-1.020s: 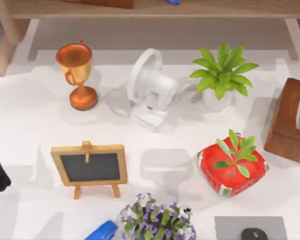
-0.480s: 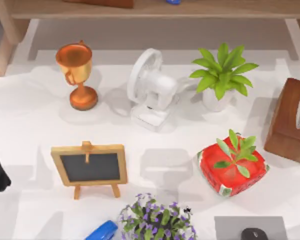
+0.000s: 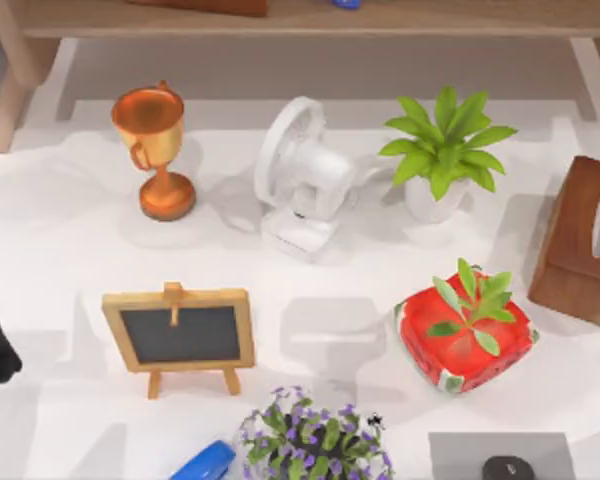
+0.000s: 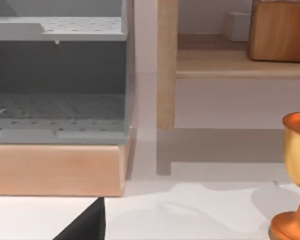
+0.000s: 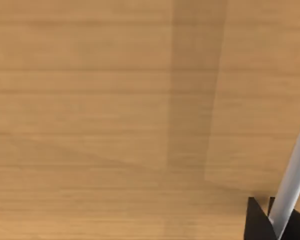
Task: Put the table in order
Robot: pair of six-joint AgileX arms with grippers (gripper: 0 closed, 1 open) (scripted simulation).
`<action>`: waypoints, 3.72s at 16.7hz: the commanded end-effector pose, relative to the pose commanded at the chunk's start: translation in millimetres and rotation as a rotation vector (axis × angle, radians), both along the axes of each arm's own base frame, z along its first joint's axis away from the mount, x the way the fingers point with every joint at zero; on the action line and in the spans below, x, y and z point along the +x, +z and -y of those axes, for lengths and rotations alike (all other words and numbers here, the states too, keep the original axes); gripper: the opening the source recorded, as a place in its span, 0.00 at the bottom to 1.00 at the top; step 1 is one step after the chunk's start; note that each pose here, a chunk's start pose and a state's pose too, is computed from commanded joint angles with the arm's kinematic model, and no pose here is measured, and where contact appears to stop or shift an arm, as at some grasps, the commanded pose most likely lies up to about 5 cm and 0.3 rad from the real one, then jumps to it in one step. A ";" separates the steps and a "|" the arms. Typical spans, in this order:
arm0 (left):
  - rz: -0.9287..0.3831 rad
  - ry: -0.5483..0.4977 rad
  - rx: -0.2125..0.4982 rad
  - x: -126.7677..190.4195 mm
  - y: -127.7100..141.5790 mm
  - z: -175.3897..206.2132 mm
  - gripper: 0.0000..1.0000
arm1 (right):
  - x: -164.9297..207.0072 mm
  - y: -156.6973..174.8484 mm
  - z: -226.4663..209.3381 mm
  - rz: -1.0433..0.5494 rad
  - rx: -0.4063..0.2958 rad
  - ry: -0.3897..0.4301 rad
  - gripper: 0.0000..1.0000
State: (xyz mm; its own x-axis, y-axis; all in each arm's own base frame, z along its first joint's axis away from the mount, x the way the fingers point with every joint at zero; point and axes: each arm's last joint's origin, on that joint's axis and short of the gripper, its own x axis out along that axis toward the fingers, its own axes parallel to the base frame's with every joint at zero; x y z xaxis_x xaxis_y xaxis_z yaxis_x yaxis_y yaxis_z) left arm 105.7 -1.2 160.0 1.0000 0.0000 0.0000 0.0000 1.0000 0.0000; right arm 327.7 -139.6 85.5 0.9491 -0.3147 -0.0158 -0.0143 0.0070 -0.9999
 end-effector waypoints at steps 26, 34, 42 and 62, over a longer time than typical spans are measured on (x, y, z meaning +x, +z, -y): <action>0.000 0.000 0.000 0.0 0.0 0.0 1.00 | 114.9 3.0 2.7 0.009 0.004 -0.003 0.15; 0.000 0.000 0.000 0.0 0.0 0.0 1.00 | 114.9 3.0 2.7 0.009 0.004 -0.003 0.75; 0.000 0.000 0.000 0.0 0.0 0.0 1.00 | 114.9 3.0 2.7 0.009 0.004 -0.003 1.00; 0.000 0.000 0.000 0.0 0.0 0.0 1.00 | -74.3 186.4 -95.9 0.250 0.716 0.147 1.00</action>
State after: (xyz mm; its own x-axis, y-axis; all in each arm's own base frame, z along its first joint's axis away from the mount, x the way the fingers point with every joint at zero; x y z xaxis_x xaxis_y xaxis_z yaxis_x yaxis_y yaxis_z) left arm 105.7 -1.2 160.0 1.0000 0.0000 0.0000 0.0000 1.0000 0.0000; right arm 253.3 -43.7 271.9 0.9825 -0.1789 0.0521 0.1603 0.6684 -0.7263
